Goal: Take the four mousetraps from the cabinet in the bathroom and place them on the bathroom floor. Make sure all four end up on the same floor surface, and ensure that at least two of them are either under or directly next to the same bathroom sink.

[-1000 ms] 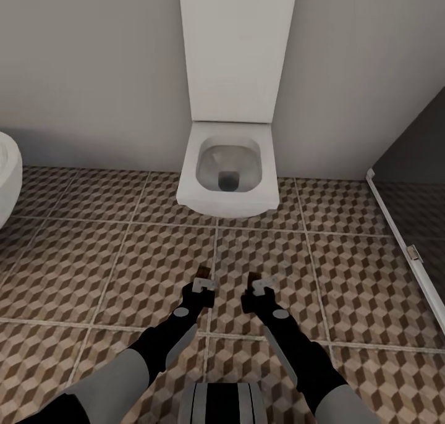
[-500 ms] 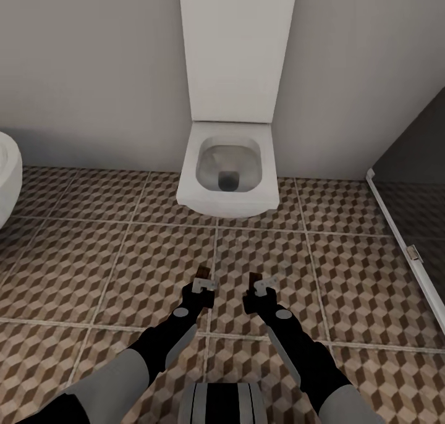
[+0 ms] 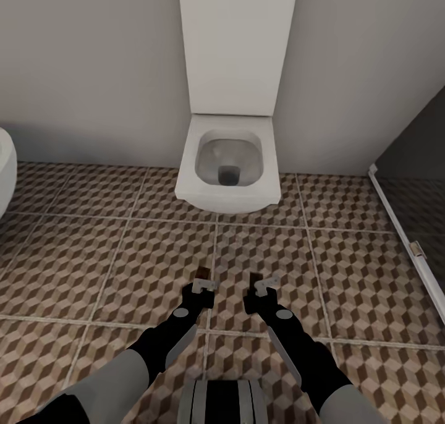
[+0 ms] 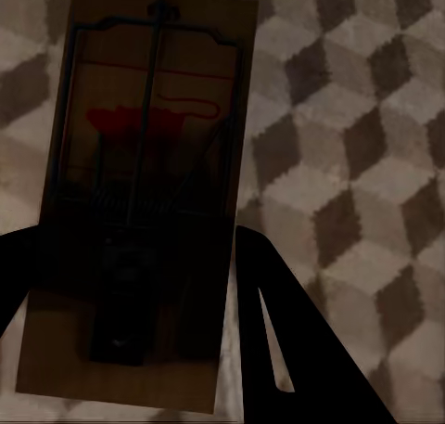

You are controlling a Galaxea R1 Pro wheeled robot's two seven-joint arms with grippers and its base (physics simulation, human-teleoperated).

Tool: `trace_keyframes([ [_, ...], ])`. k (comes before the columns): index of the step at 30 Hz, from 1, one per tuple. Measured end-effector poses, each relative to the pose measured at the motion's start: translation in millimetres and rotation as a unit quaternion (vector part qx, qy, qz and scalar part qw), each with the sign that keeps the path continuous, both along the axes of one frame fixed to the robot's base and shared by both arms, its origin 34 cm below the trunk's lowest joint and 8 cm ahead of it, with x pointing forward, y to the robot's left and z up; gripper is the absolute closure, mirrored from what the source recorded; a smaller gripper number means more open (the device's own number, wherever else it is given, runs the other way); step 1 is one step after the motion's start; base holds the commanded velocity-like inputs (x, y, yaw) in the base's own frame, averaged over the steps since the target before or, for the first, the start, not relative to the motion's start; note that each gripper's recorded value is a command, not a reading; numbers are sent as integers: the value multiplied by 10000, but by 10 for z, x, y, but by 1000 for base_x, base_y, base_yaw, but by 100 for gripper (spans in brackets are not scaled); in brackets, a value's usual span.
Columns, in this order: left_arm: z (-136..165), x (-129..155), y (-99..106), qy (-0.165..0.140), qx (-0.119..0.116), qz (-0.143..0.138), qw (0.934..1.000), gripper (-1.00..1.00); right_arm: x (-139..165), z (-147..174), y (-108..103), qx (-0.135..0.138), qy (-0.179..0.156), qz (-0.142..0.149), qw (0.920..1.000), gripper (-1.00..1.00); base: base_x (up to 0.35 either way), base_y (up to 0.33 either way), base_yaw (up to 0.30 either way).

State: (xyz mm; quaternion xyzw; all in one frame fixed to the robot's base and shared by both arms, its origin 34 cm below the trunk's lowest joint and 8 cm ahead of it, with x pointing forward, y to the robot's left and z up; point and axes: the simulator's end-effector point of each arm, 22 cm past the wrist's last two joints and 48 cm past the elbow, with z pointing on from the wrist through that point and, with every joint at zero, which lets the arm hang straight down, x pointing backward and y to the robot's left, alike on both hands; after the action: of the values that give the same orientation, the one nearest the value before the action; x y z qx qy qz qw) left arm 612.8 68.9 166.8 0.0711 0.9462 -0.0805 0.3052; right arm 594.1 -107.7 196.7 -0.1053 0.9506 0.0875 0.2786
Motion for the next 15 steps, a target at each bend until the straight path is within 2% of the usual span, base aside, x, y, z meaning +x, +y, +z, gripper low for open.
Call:
trace_keyframes([
  [11,-247,-159,0,225,0,0,9997,100,-145,-239,0,0,225,0,9997,100,0,0,0],
  [15,-247,-159,-1,224,0,-1,9997,100,-145,-239,-3,-5,223,-3,9998,100,0,0,0],
])
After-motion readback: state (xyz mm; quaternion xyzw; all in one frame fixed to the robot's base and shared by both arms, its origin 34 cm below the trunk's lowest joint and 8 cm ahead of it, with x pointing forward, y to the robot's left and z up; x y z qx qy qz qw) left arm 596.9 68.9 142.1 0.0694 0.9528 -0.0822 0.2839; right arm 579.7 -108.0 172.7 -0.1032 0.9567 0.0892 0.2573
